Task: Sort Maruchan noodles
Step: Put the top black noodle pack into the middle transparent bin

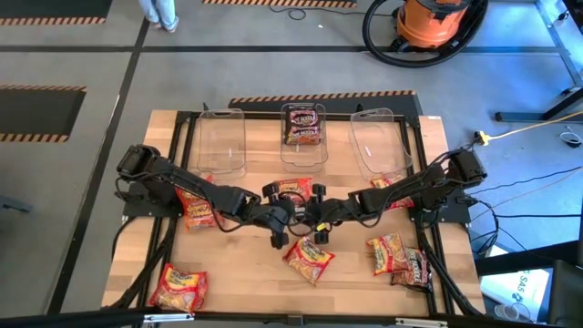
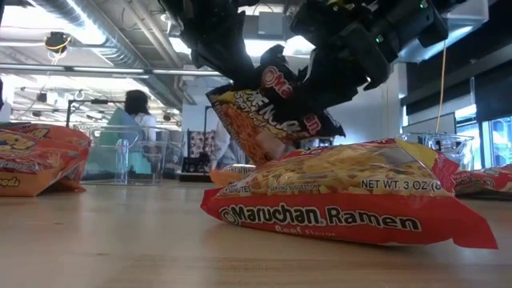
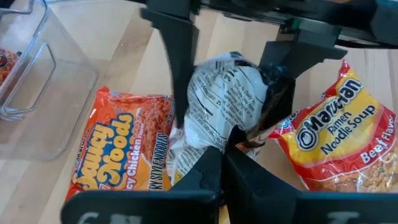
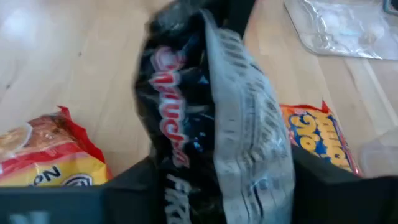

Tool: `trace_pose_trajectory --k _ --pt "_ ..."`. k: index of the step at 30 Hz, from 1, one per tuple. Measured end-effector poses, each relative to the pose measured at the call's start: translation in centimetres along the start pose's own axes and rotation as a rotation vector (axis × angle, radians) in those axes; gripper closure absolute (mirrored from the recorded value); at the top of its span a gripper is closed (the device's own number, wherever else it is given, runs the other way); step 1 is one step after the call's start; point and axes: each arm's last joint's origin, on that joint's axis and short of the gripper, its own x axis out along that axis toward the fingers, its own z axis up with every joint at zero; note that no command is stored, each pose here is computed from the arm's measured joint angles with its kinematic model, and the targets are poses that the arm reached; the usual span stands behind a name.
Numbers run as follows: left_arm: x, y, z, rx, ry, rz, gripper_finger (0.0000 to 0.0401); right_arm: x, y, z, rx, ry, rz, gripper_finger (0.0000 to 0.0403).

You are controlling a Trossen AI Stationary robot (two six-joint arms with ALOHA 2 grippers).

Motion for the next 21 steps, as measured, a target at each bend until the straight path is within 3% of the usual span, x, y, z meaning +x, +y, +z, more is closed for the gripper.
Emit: trace_pose_trajectory --k 5,9,16,21 --pt "-0.2 0.0 -0.2 0.011 0.012 0.014 0.0395 0.0 0.0 0.1 -0.002 -0.008 0.0 0.0288" --pt "-2.2 0.5 -0.2 0.058 0.037 0.019 0.0381 -0.1 0.0 0.2 0.001 -0.019 0.0 0.0319" --pt "-6.2 2.2 -0.5 0.096 0.09 0.039 0.0373 -0.3 -0.1 0.4 0.007 -0.025 -0.005 0.0316" --pt "-6.6 2.4 -3.5 0.124 0.088 0.03 0.0373 -1.1 -0.4 1.1 0.018 -0.046 -0.021 0.032"
